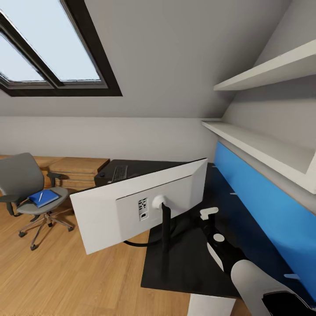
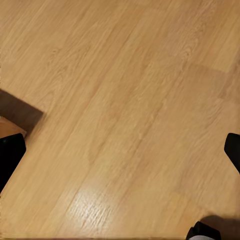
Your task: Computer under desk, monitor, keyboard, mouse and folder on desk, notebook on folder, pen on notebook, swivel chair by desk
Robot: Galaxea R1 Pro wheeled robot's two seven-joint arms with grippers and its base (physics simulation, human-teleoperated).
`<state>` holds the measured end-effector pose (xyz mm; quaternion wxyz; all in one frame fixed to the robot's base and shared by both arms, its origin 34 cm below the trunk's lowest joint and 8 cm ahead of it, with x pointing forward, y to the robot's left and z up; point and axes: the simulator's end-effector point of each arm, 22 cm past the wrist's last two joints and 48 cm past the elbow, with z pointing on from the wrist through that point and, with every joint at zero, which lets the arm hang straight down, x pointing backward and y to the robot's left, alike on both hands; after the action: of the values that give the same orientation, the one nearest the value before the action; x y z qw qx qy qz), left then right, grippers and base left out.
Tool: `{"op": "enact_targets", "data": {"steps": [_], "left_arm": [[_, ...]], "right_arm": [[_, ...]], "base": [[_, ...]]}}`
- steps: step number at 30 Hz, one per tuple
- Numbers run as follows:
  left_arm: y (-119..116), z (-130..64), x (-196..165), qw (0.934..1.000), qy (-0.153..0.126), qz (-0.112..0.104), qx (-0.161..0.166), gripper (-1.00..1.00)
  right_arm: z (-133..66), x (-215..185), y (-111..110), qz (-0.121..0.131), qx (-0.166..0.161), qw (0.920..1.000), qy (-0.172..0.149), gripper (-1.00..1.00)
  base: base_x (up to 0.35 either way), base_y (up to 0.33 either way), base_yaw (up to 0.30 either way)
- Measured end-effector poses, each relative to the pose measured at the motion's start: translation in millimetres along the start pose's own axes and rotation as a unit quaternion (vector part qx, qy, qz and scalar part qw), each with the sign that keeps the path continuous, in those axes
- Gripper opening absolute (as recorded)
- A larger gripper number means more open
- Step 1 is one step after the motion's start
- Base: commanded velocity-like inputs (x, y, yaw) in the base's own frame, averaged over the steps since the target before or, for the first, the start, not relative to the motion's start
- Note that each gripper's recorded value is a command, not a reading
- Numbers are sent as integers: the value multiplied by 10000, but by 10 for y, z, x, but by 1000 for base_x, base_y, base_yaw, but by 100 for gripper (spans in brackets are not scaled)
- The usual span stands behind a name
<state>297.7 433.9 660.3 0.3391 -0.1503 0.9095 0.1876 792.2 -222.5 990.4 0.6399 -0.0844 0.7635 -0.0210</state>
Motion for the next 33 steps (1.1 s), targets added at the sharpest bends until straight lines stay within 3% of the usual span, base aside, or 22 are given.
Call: {"op": "enact_targets", "data": {"steps": [13, 22, 25, 26, 33], "left_arm": [[1, -1, 9, 10000, 16, 3, 0, 100], [5, -3, 8, 10000, 10, 0, -8, 100], [6, -3, 8, 10000, 10, 0, -9, 100], [6, -3, 8, 10000, 9, -1, -10, 100], [6, -3, 7, 10000, 9, -1, -10, 100]], "right_arm": [[-13, -18, 47, -26, -50, 9999, -106, 100], [-46, 115, 237, -353, -351, 9988, 16, 100], [-72, 146, 430, -423, -784, 9960, 45, 100], [-108, 171, 604, -442, -1183, 9920, 72, 100], [-156, 198, 767, -451, -1545, 9869, 101, 100]], "base": [[-293, 0, 0], [-43, 0, 0], [-4, 0, 0], [-1, 0, 0], [0, 0, 0]]}}
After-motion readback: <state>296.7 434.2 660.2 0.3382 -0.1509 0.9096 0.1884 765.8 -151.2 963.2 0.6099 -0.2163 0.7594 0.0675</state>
